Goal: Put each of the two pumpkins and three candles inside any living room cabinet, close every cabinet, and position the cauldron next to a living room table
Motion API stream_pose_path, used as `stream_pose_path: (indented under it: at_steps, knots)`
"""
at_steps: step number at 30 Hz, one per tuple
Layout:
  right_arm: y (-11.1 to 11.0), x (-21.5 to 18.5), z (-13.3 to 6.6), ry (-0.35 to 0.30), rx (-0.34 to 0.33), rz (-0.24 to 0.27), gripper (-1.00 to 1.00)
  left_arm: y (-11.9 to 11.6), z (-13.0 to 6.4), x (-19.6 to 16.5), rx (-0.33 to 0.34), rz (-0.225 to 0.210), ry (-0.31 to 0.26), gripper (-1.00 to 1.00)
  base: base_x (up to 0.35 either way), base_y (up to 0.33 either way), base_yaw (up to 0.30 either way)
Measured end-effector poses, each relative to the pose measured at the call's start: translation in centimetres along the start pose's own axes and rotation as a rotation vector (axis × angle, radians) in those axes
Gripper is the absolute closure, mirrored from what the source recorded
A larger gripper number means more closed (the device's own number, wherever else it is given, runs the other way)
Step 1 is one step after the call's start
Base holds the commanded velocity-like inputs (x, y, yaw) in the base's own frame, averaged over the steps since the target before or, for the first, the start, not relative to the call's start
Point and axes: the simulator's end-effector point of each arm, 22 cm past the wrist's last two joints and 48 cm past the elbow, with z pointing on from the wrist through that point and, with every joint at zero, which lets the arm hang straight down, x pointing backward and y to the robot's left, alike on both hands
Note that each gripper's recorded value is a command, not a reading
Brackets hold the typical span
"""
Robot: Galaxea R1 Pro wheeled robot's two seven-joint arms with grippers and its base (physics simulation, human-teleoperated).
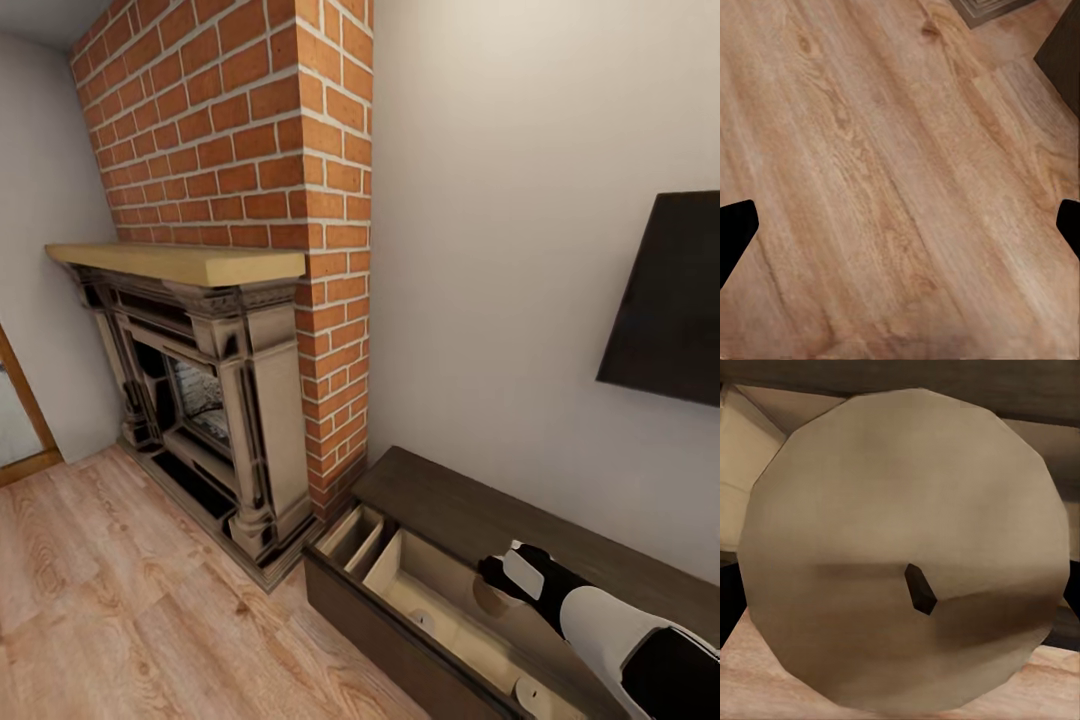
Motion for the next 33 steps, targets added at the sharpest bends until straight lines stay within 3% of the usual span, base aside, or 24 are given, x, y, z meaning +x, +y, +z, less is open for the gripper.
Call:
stream_pose_path:
  at_steps: [4,7,8,10,13,17,18,24,28,33]
  knots:
    - [0.2,0.3,0.5,-0.004,-0.001,-0.010,1.00,-5.0,2.5,-6.4,0.050,0.009,0.052,-1.00,0.000,0.000,0.000]
    - [0.1,0.5,0.9,-0.006,0.000,-0.010,1.00,-8.1,3.3,-10.4,0.085,0.004,0.077,-1.00,0.000,0.000,0.000]
    - [0.1,0.5,1.0,-0.006,0.000,-0.010,1.00,-10.0,3.3,-12.5,0.108,-0.052,0.084,-1.00,0.000,0.000,0.000]
    - [0.1,0.7,1.3,-0.006,0.000,-0.010,1.00,-12.3,3.1,-14.6,0.141,-0.112,0.088,-1.00,0.000,0.000,0.000]
    - [0.1,0.9,1.7,-0.007,0.000,-0.009,1.00,-16.1,2.0,-17.3,0.222,-0.167,0.100,-1.00,0.000,0.000,0.000]
    - [0.2,1.3,2.2,-0.005,-0.001,-0.004,1.00,-17.2,-0.1,-16.9,0.316,-0.189,0.162,-1.00,0.000,0.000,0.000]
    - [0.2,1.3,2.4,-0.005,-0.001,-0.004,1.00,-17.4,-0.6,-16.9,0.337,-0.189,0.156,-1.00,0.000,0.000,0.000]
    - [0.0,1.8,3.2,-0.005,0.000,-0.003,1.00,-16.5,-2.1,-19.6,0.409,-0.178,-0.008,-1.00,0.000,0.000,0.000]
    - [-0.1,2.1,3.8,-0.005,0.001,-0.003,1.00,-15.0,-2.2,-19.1,0.356,-0.172,-0.021,-1.00,0.000,0.000,0.000]
    - [-0.2,2.6,4.5,-0.006,0.000,-0.005,1.00,-15.3,-2.4,-17.9,0.354,-0.172,-0.005,-1.00,0.000,0.000,0.000]
